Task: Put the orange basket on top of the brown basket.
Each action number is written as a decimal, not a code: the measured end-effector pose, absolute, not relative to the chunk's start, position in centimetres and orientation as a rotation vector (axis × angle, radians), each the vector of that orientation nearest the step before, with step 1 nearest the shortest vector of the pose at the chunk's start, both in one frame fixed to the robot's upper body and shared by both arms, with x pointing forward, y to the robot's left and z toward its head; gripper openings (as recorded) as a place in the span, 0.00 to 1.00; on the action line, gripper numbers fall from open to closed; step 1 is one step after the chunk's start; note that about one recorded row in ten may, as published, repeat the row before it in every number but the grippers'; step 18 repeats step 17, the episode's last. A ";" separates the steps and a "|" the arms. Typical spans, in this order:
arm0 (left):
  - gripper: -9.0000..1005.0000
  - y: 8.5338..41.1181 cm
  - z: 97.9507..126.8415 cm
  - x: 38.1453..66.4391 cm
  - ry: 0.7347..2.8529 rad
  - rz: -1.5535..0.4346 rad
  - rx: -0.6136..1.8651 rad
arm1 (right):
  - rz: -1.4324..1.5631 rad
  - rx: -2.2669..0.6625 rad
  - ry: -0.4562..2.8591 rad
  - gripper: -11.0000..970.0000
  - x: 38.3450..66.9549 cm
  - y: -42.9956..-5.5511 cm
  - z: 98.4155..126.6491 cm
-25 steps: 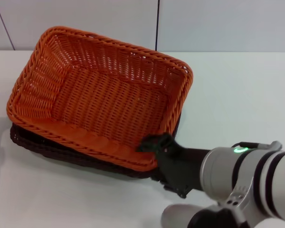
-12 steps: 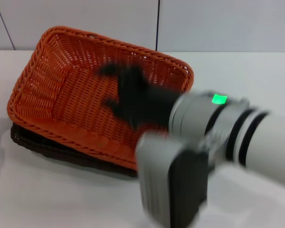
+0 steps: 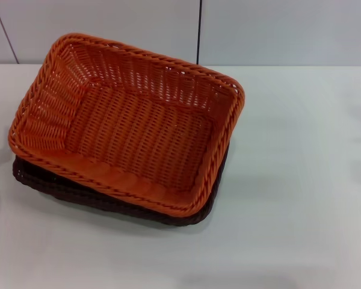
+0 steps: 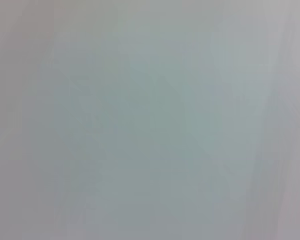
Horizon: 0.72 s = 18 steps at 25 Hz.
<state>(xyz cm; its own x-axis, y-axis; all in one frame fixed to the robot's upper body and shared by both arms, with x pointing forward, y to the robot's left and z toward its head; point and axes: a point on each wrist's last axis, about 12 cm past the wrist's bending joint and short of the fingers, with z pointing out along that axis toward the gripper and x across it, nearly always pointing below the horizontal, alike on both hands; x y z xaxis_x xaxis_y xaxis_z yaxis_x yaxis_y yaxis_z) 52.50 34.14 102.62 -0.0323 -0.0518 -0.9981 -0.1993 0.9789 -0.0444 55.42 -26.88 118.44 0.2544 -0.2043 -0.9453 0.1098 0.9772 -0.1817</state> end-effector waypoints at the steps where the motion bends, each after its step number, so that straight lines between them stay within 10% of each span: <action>1: 0.81 34.3 102.7 52.4 1.590 0.126 -0.199 | -0.217 0.044 1.316 0.63 55.1 -28.8 117.2; 10: 0.81 35.3 102.9 51.8 1.550 0.169 -0.220 | -0.299 0.514 1.328 0.63 48.9 -36.6 106.1; 18: 0.81 35.3 102.9 51.8 1.545 0.177 -0.209 | -0.323 0.495 1.330 0.63 47.5 -36.5 104.7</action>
